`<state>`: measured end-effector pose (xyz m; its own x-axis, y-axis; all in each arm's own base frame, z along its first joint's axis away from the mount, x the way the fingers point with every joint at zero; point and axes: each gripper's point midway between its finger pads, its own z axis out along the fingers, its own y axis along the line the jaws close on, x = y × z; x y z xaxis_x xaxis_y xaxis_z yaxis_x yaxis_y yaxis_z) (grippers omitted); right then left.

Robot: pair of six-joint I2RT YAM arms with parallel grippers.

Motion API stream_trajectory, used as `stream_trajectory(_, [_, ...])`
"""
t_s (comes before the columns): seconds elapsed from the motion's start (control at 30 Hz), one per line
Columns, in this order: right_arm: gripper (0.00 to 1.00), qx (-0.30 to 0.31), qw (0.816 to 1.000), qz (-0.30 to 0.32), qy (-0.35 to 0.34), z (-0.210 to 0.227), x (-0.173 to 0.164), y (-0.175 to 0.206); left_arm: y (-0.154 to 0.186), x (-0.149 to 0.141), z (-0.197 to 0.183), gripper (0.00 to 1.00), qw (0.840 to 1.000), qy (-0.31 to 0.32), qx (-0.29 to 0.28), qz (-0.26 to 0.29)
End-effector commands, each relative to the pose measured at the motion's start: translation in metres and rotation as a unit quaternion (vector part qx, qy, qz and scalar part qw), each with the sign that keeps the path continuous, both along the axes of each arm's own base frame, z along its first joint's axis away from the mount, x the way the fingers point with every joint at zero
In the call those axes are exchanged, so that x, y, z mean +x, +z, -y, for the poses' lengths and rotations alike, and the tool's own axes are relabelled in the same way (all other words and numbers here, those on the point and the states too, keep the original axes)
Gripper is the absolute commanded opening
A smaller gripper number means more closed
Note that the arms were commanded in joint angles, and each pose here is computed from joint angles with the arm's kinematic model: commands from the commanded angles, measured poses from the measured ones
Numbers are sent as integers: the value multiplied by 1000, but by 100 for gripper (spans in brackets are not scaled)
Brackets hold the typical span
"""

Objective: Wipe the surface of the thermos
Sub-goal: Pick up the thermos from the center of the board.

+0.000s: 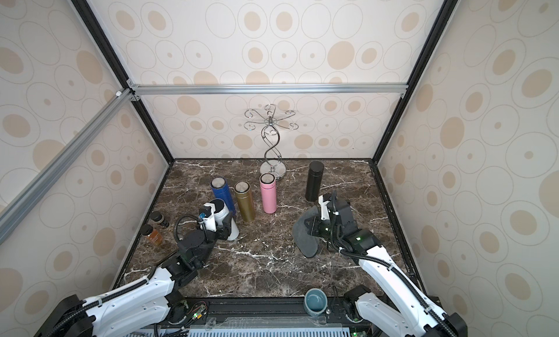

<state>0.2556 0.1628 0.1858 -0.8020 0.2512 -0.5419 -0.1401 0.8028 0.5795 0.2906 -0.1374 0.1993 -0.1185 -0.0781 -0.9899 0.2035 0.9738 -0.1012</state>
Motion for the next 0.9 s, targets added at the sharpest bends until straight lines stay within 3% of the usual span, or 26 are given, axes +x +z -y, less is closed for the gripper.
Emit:
stream_trajectory(0.0, [0, 47, 998, 0, 39, -21, -3, 7, 22, -7, 10, 0, 998, -39, -53, 7])
stream_trajectory(0.37, [0, 85, 992, -24, 87, -50, -4, -1, 31, -20, 35, 0, 989, -119, -86, -15])
stream_trajectory(0.6, [0, 185, 973, -23, 135, -85, -9, 16, 40, -29, 56, 0, 976, -180, -125, -19])
stream_trajectory(0.87, [0, 221, 957, -23, 186, -134, -19, 20, 59, -34, 57, 0, 962, -194, -194, 2])
